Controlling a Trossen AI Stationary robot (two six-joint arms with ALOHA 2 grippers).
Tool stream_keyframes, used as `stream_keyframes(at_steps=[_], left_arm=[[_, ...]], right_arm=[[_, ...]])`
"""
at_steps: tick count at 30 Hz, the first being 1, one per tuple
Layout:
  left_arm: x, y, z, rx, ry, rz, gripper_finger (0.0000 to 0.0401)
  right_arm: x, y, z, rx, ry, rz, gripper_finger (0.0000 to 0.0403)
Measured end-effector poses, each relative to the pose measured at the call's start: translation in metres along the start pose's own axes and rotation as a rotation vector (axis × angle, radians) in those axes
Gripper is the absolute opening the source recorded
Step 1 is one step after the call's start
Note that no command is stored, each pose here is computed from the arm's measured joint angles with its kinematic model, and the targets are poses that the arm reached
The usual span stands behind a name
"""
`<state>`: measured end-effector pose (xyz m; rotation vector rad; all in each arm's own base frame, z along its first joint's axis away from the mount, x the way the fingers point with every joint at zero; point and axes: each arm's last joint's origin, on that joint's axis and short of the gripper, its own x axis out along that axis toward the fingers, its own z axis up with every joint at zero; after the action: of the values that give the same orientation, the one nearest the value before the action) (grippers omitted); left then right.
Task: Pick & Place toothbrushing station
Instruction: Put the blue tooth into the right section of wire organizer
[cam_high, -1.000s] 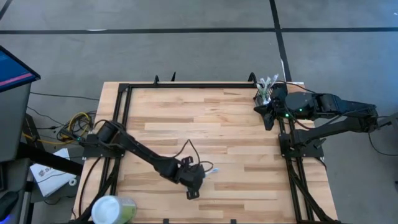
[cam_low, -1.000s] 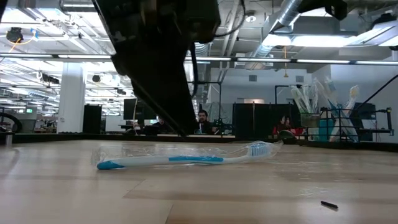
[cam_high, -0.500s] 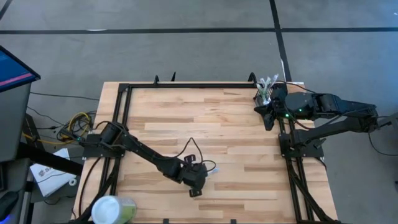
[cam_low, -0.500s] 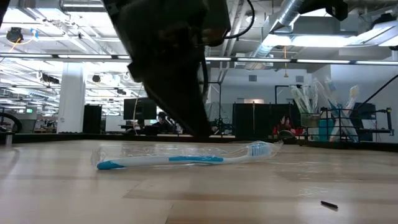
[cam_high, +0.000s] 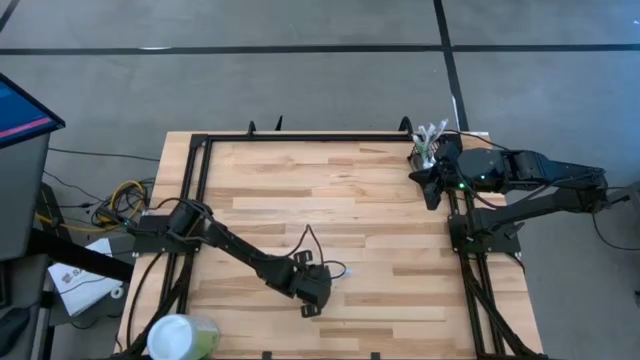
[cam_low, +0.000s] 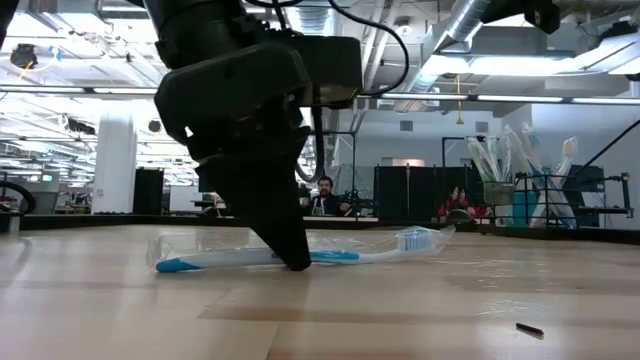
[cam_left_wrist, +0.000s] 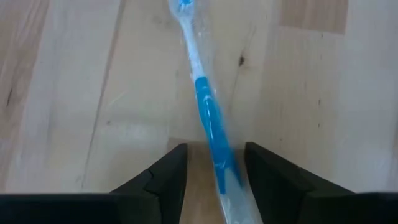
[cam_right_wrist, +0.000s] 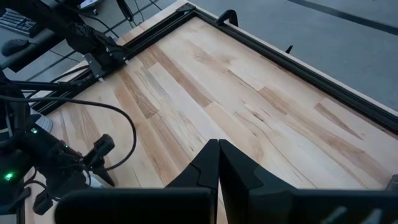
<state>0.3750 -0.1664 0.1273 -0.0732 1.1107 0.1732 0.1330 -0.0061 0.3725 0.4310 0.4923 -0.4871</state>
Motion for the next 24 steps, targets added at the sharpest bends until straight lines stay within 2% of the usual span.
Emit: stream_keyframes(at_steps=[5, 11, 16, 24], left_arm=[[0.003, 0.000, -0.002, 0.036, 0.022, 0.003, 0.0120], [0.004, 0.004, -0.001, 0.025, 0.055, -0.027, 0.0023], [0.001, 0.009, 0.003, -0.047, 0.048, -0.029, 0.0018], [-0.013, 0.024, 0.015, -0.093, -0.011, -0.003, 0.0005]], right_arm=[[0.000, 0.000, 0.000, -0.001, 0.001, -0.001, 0.0001], [0.000, 0.000, 0.000, -0.001, 0.001, -0.001, 0.0001], [0.000, 0.000, 0.000, -0.001, 0.001, -0.001, 0.0001], [0.000, 0.000, 0.000, -0.001, 0.001, -0.002, 0.0001]])
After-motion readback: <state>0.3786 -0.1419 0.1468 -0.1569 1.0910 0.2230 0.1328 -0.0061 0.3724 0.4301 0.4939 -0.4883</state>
